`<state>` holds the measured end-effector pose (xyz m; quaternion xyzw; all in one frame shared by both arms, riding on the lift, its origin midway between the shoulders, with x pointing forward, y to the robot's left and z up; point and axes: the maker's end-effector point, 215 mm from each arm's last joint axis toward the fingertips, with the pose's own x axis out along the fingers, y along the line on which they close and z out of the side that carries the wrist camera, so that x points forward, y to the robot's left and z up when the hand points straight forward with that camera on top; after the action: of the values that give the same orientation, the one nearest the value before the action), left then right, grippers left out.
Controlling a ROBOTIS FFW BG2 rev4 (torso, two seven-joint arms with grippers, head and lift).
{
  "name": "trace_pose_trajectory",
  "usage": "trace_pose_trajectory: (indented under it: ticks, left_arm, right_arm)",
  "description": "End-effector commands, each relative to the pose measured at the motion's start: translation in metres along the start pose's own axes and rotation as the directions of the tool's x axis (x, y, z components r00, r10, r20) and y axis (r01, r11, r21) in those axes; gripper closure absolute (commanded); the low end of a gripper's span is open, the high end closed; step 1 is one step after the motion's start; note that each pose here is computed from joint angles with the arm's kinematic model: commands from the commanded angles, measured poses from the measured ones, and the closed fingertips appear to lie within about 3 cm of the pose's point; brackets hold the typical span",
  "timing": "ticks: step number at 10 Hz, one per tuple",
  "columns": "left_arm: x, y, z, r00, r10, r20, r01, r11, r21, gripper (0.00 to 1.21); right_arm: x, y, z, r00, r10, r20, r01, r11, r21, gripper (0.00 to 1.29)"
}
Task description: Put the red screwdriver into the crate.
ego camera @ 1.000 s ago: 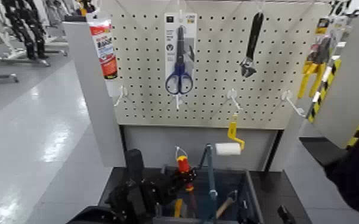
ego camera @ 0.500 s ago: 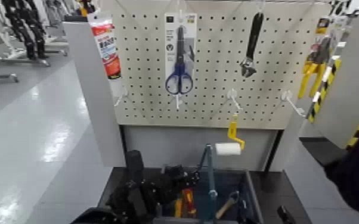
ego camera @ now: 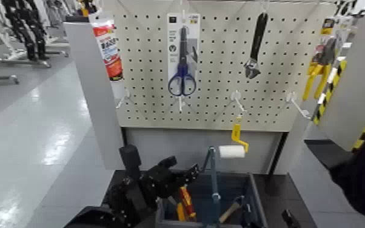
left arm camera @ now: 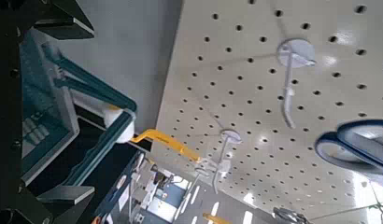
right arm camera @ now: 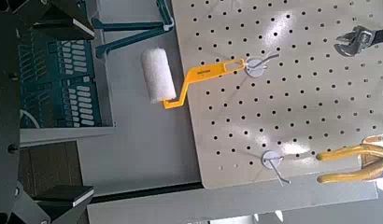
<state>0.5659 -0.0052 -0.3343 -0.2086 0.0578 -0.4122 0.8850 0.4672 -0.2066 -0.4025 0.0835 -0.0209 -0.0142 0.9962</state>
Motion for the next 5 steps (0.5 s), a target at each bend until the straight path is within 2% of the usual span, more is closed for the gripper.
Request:
trace_pose_trajectory:
  ticks: [1, 3, 5]
  left_arm:
    - [-0.009, 0.005, 0.04, 0.994, 0.071, 0.081, -0.084, 0.981, 0.177, 0.12]
    - [-0.027, 0.018, 0.063, 0.975, 0.162, 0.149, -0.2, 0.934, 0.296, 0.11]
    - [-0.057, 0.037, 0.069, 0.94, 0.27, 0.207, -0.329, 0.879, 0.345, 0.11]
  right_arm:
    - [0.0, 0.0, 0.001, 1.0, 0.0, 0.002, 0.0, 1.0, 0.0, 0.13]
    - [0.0, -0.001, 0.002, 1.0, -0.001, 0.003, 0.001, 1.0, 0.0, 0.13]
    - [0.0, -0.002, 0.002, 1.0, -0.003, 0.004, 0.003, 1.0, 0.001, 0.13]
